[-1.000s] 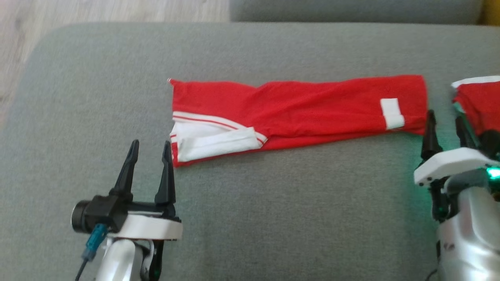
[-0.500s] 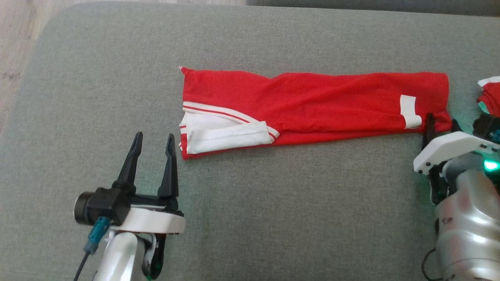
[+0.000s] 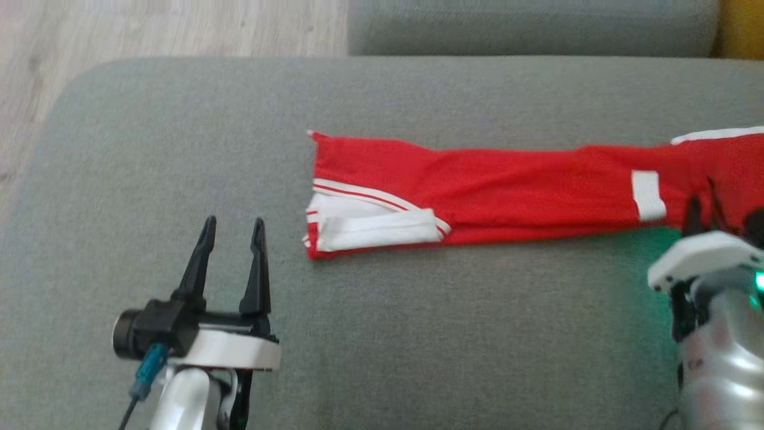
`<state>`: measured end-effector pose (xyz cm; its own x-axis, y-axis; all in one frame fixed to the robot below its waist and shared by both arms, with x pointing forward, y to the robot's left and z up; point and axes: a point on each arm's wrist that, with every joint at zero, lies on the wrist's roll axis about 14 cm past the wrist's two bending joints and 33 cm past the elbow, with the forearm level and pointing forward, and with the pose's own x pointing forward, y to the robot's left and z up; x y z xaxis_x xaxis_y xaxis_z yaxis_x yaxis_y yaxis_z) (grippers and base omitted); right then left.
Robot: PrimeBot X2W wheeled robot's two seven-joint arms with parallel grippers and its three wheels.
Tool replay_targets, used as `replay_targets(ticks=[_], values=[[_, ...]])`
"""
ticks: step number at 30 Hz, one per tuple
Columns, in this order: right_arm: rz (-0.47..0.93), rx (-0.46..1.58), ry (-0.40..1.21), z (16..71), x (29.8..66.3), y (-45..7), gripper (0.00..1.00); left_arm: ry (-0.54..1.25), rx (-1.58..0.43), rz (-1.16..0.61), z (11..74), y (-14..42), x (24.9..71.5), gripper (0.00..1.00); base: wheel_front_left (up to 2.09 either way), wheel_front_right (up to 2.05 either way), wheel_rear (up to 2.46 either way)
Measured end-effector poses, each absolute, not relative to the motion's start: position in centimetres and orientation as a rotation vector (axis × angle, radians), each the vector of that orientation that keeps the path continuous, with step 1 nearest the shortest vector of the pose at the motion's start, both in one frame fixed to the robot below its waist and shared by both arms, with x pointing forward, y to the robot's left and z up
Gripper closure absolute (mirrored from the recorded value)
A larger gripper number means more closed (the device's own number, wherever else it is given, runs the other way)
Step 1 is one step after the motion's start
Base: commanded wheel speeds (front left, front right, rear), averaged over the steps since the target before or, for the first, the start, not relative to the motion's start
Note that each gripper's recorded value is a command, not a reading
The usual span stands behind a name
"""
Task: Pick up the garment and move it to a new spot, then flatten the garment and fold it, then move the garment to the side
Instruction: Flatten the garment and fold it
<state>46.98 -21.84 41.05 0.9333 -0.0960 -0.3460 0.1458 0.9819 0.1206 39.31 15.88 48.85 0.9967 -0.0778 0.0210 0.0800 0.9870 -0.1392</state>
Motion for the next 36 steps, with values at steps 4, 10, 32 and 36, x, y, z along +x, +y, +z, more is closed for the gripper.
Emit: replay_targets(ticks=[4,10,32,36], values=[[-0.187,0.160,0.323,41.2,44.6,-24.1,1.00,-0.009,-0.146,-0.088,48.7,15.3,38.4,0.00,0.00,0.00,0.00],[-0.207,0.174,0.227,44.1,44.2,-25.1,1.00,-0.027,-0.148,-0.107,49.3,14.7,37.9,0.00,0.00,0.00,0.00],[0.367,0.244,0.161,49.1,47.2,-4.4,1.00,-0.041,-0.154,-0.007,49.6,17.7,33.8,0.00,0.00,0.00,0.00],[0.496,0.231,0.214,47.9,46.5,0.2,1.00,-0.050,-0.154,0.009,50.0,18.1,33.8,0.00,0.00,0.00,0.00]])
